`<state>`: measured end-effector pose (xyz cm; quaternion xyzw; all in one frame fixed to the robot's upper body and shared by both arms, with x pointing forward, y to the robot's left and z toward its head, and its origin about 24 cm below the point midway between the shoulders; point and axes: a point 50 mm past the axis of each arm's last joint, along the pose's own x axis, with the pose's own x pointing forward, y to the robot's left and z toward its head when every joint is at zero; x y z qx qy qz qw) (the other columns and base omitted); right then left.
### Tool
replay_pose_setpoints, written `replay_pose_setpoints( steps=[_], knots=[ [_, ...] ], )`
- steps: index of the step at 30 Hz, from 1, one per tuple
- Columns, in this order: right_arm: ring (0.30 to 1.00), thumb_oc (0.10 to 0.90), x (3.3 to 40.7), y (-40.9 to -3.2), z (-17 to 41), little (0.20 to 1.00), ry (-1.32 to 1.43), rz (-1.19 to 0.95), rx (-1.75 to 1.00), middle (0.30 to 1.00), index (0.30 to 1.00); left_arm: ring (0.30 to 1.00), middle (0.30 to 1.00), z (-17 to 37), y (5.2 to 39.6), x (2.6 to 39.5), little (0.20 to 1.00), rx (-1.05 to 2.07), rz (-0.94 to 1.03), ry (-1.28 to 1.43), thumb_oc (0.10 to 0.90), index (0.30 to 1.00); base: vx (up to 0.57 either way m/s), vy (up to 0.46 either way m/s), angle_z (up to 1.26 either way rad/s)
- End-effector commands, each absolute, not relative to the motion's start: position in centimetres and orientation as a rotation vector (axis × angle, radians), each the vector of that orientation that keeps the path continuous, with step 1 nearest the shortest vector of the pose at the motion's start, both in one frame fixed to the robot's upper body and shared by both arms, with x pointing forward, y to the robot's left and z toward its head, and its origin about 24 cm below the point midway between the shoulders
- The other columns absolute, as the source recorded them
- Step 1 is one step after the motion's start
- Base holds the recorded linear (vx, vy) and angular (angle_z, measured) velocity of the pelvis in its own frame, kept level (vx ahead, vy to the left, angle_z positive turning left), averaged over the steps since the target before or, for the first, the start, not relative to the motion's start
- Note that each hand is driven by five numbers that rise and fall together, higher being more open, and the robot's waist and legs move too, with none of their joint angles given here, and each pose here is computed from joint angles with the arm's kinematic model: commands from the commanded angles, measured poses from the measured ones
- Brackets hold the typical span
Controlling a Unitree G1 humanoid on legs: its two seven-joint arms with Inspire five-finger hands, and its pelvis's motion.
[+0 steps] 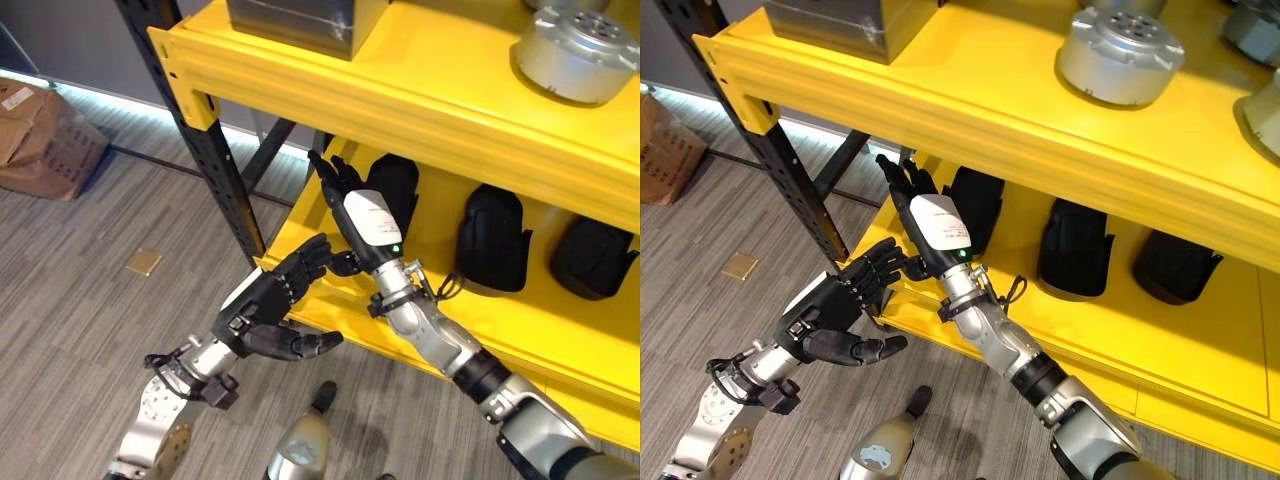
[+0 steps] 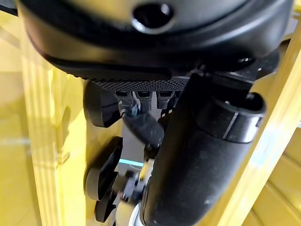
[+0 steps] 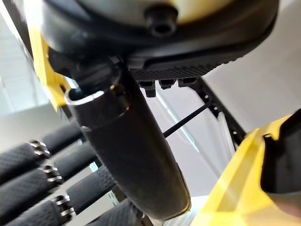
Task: Move parts from the plastic box to the shelf.
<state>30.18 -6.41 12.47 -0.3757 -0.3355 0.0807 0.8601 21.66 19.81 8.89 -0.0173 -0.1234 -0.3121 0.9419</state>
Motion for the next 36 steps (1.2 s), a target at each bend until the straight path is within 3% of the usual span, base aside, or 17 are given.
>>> replay_pose_setpoints(
  steps=[1, 11, 15, 26, 36],
  knots=[
    [1.000, 0.900, 28.0, -6.9, 17.0, 1.000, -0.945, 0.172, -0.566, 1.000, 1.000, 1.000, 1.000, 11.1, 19.1, 20.8, 1.000, -0.134, -0.626, -0.463, 0.900, 1.000, -0.06, -0.063, -0.13],
    [1.000, 0.900, 24.8, -10.7, 15.8, 1.000, -0.836, 0.174, -0.444, 1.000, 1.000, 1.000, 1.000, 11.8, 20.0, 19.8, 1.000, -0.140, -0.541, -0.560, 0.900, 1.000, -0.06, -0.076, -0.29],
    [1.000, 0.900, 24.1, -12.0, 15.4, 1.000, -0.849, 0.080, -0.492, 1.000, 1.000, 1.000, 1.000, 12.6, 20.1, 19.5, 1.000, -0.053, -0.489, -0.614, 0.900, 1.000, -0.05, -0.109, -0.26],
    [1.000, 0.900, 23.8, -15.9, 13.2, 1.000, -0.701, -0.004, -0.608, 1.000, 1.000, 1.000, 1.000, 15.2, 24.7, 16.4, 1.000, 0.117, -0.126, -0.800, 0.900, 1.000, -0.02, -0.111, -0.14],
    [1.000, 0.900, 24.2, -17.8, 12.5, 1.000, -0.679, -0.099, -0.691, 1.000, 1.000, 1.000, 1.000, 14.2, 23.5, 17.3, 1.000, -0.044, -0.327, -0.722, 0.900, 1.000, -0.12, -0.041, 0.21]
  ],
)
